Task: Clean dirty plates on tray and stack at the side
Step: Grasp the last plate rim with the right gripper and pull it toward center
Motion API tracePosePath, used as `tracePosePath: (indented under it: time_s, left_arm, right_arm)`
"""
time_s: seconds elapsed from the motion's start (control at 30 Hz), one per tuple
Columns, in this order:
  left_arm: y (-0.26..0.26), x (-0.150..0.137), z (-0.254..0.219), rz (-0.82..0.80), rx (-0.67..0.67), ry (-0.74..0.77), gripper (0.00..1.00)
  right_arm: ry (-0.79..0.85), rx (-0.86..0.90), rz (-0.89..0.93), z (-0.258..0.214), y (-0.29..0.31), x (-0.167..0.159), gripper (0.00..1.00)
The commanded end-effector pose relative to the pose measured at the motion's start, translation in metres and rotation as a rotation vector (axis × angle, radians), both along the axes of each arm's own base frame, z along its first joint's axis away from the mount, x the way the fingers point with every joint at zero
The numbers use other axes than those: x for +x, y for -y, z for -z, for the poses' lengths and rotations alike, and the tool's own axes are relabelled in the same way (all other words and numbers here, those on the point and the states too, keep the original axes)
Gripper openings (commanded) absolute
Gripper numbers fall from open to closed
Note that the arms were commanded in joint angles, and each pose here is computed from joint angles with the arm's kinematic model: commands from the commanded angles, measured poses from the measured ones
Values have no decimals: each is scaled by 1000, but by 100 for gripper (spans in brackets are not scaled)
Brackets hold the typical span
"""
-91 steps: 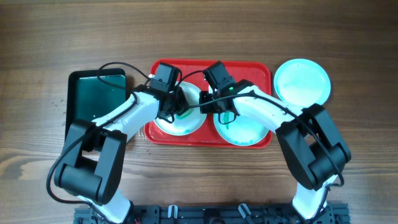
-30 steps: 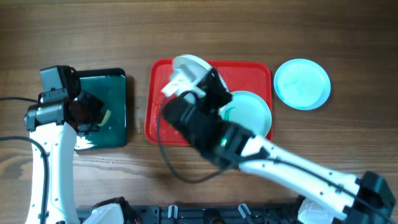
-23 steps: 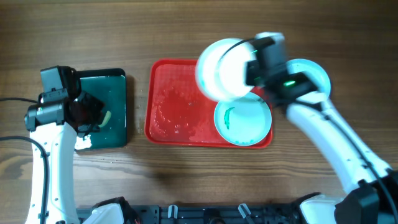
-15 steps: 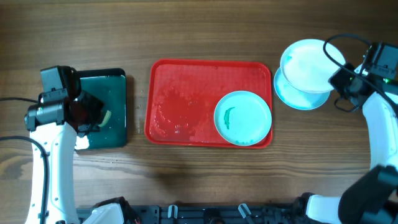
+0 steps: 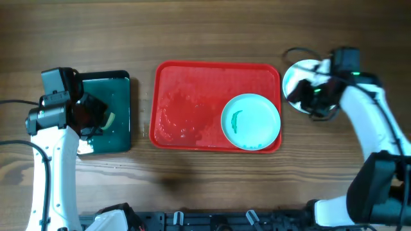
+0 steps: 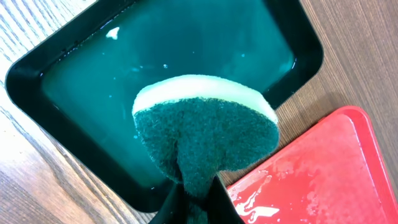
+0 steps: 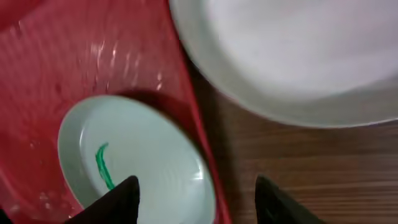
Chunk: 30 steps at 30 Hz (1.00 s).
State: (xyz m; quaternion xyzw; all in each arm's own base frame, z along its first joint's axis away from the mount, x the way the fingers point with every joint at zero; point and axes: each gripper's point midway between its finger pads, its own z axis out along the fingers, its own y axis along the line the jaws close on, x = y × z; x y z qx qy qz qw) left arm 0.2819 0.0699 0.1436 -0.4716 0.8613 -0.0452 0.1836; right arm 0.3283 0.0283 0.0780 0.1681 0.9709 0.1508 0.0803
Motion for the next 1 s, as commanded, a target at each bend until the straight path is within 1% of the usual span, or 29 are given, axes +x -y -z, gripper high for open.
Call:
tracePosePath:
  time_s: [0.0, 0.03, 0.07, 0.1, 0.13, 0.17, 0.23, 0.27, 0.33, 0.37, 0.43, 0.6, 0.67, 0.7, 0.8, 0.87, 0.9, 0.93, 0.97]
  left_arm:
    - [0, 0, 2, 4, -10, -1, 4]
    - [0, 0, 2, 4, -10, -1, 4]
    - [0, 0, 2, 4, -10, -2, 4]
    - [1, 0, 2, 3, -10, -2, 4]
    - [2, 0, 2, 6, -16, 0, 4]
    - [2, 0, 2, 6, -16, 0, 4]
    - [1, 1, 1, 6, -15, 5, 4]
    - [1, 2, 1, 6, -15, 7, 4]
    - [1, 2, 1, 6, -15, 7, 4]
    - [1, 2, 1, 6, -14, 7, 4]
    - [1, 2, 1, 6, -14, 7, 4]
    - [1, 2, 1, 6, -15, 7, 4]
    - [1, 2, 1, 6, -15, 7, 4]
    - [1, 2, 1, 6, -15, 7, 4]
    - [1, 2, 1, 6, -15, 7, 4]
    - [2, 2, 1, 8, -18, 8, 4]
    - [7, 3, 1, 20, -45, 15, 4]
    - [11, 4, 1, 36, -56, 20, 4]
    - [15, 7, 0, 76, -54, 27, 4]
  right_arm:
    - [-78, -191, -109, 24, -27, -32, 70]
    - [-105, -262, -93, 36, -35, -46, 70]
    - [-116, -313, -61, 40, -30, -51, 70]
    - [-126, -345, -45, 43, -27, -55, 70]
    - [-137, -344, -49, 51, -26, -61, 67]
    - [-135, -313, -61, 56, -31, -63, 59]
    - [-111, -281, -86, 60, -37, -59, 48]
    - [-101, -279, -85, 59, -38, -57, 47]
    - [-82, -275, -82, 59, -39, -52, 35]
    - [-75, -274, -82, 59, -40, -51, 32]
    - [-48, -266, -103, 58, -42, -45, 32]
    - [2, -223, -103, 59, -51, -32, 22]
    - [-12, -175, -115, 69, -60, -33, 21]
    - [-7, -181, -118, 75, -60, -29, 22]
    - [60, -179, -159, 80, -65, -11, 27]
    - [103, -165, -188, 77, -70, -3, 25]
    - [129, -134, -220, 74, -77, 1, 19]
    - [139, -111, -225, 73, -81, 3, 8]
    - [138, -86, -228, 72, -86, 2, 4]
